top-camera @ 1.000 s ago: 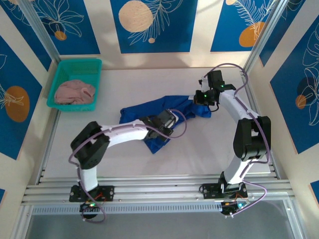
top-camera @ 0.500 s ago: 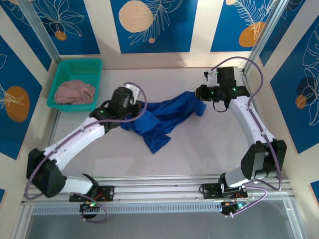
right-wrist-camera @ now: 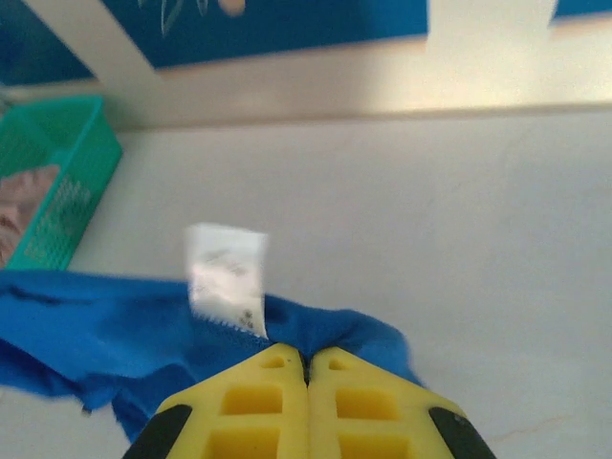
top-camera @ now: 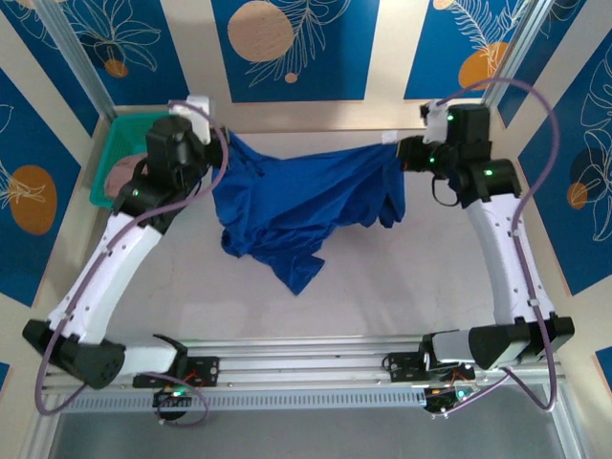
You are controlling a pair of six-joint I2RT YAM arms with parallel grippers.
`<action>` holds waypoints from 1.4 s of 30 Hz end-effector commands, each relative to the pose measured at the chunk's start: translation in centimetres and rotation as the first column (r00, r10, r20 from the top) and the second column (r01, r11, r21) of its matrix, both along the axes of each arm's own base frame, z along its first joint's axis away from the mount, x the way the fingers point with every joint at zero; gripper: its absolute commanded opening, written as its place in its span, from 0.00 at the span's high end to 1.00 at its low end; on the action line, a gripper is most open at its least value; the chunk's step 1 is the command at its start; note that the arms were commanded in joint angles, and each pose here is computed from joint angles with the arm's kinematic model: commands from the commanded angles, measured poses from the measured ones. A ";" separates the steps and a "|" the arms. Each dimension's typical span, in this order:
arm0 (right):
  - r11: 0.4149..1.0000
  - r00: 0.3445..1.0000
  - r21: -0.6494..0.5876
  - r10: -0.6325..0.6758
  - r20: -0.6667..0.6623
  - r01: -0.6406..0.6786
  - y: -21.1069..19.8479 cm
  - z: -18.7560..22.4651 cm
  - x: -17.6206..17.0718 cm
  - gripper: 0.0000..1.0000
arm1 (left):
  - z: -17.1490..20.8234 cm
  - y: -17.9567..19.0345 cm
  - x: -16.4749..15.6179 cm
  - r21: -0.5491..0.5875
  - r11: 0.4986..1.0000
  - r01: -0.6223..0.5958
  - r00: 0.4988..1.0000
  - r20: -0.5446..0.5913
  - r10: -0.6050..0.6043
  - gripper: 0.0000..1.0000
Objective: Fold the inside-out t-shirt
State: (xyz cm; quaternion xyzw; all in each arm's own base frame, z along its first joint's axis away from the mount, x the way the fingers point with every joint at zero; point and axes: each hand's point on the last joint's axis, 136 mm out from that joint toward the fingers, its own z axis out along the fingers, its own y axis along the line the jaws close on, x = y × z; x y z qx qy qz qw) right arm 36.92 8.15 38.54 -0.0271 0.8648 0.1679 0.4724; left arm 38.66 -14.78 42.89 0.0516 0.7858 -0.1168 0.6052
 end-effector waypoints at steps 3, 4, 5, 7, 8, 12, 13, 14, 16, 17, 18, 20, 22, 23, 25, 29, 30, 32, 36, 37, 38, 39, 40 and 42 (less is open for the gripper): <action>0.999 0.953 0.005 -0.037 0.301 0.037 -1.4 12.8 -3.4 0.97 | 3.5 -3.1 4.0 -0.027 0.996 0.081 0.996 0.026 -0.080 1.00; 1.000 0.941 0.014 -0.027 0.338 0.024 -1.2 14.5 -3.9 0.97 | 4.1 -3.3 5.0 -0.022 0.997 0.078 0.996 0.032 -0.077 1.00; 1.000 0.930 0.019 -0.019 0.366 0.013 -0.9 15.8 -4.3 0.97 | 4.9 -3.4 5.8 -0.023 0.996 0.081 0.996 0.043 -0.080 1.00; 1.000 0.909 0.026 0.001 0.417 -0.014 -0.2 18.1 -5.2 0.97 | 6.6 -3.3 7.4 -0.030 0.996 0.080 0.995 0.058 -0.078 1.00; 0.999 0.902 0.028 0.014 0.432 -0.029 0.2 18.7 -5.5 0.97 | 7.3 -3.1 8.0 -0.030 0.997 0.077 0.995 0.065 -0.075 1.00; 0.987 0.890 0.018 0.139 0.435 -0.162 4.2 18.8 -6.2 0.97 | 7.3 -1.1 10.5 -0.037 0.999 0.022 0.999 0.046 -0.020 1.00; 0.979 0.891 0.008 0.181 0.417 -0.202 5.7 18.0 -6.2 0.97 | 6.3 -0.3 11.2 -0.043 0.999 -0.003 1.000 0.020 0.004 1.00; 0.972 0.893 0.001 0.215 0.396 -0.235 7.1 17.0 -6.0 0.97 | 4.8 0.7 11.9 -0.039 0.999 -0.033 0.999 -0.014 0.033 1.00; 0.942 0.892 -0.001 0.318 0.320 -0.336 11.3 13.4 -5.8 0.97 | 0.9 3.3 13.4 -0.012 0.993 -0.115 0.989 -0.090 0.113 1.00; 0.925 0.891 0.010 0.363 0.271 -0.380 13.2 11.2 -5.6 0.97 | -1.3 4.7 13.9 0.008 0.987 -0.162 0.978 -0.129 0.162 1.00; 0.899 0.882 0.032 0.421 0.212 -0.437 15.8 8.6 -5.7 0.97 | -3.8 6.5 14.3 0.027 0.977 -0.212 0.962 -0.169 0.214 1.00; 0.848 0.853 0.091 0.517 0.075 -0.522 20.6 2.1 -6.1 0.96 | -7.9 10.0 14.1 0.059 0.951 -0.302 0.922 -0.234 0.307 0.84; 0.782 0.782 0.169 0.617 -0.083 -0.599 25.8 -5.2 -7.8 0.94 | -11.5 13.6 12.9 0.092 0.919 -0.382 0.874 -0.287 0.392 0.59; 0.751 0.737 0.195 0.659 -0.153 -0.631 27.9 -8.4 -8.9 0.92 | -12.8 14.8 12.2 0.101 0.909 -0.404 0.857 -0.306 0.415 0.49; 0.701 0.644 0.221 0.711 -0.281 -0.678 31.6 -14.4 -12.1 0.79 | -15.2 16.7 10.1 0.130 0.888 -0.441 0.820 -0.344 0.458 0.31; 0.673 0.548 0.250 0.723 -0.420 -0.696 32.5 -20.5 -15.9 0.52 | -18.5 16.0 5.3 0.113 0.906 -0.407 0.804 -0.426 0.415 0.20; 0.697 0.567 0.232 0.698 -0.437 -0.679 31.3 -21.1 -15.8 0.50 | -19.4 15.0 3.9 0.074 0.922 -0.381 0.812 -0.451 0.371 0.19; 0.755 0.616 0.204 0.634 -0.467 -0.623 27.8 -21.9 -15.1 0.49 | -21.0 12.8 1.0 -0.003 0.941 -0.337 0.821 -0.490 0.292 0.18; 0.910 0.745 0.189 0.411 -0.526 -0.369 17.8 -23.5 -11.3 0.44 | -25.6 5.8 -5.0 -0.147 0.973 -0.178 0.798 -0.600 0.056 0.17; 0.946 0.773 0.171 0.325 -0.545 -0.277 14.9 -24.1 -10.1 0.42 | -27.1 4.0 -6.5 -0.146 0.980 -0.137 0.772 -0.635 0.013 0.17; 0.967 0.793 0.157 0.254 -0.554 -0.200 12.6 -24.4 -9.0 0.41 | -28.4 2.5 -7.8 -0.140 0.986 -0.092 0.749 -0.662 -0.024 0.17; 0.983 0.814 0.140 0.176 -0.553 -0.118 10.1 -24.6 -7.8 0.41 | -29.7 1.0 -9.2 -0.131 0.990 -0.050 0.722 -0.690 -0.054 0.17; 0.994 0.830 0.108 0.088 -0.551 -0.033 7.5 -24.9 -6.5 0.41 | -30.9 -0.1 -10.3 -0.119 0.993 -0.019 0.696 -0.714 -0.073 0.17; 0.994 0.825 0.035 -0.062 -0.561 0.099 3.3 -25.9 -5.0 0.40 | -33.0 -1.1 -11.9 -0.081 0.996 0.026 0.663 -0.745 -0.078 0.16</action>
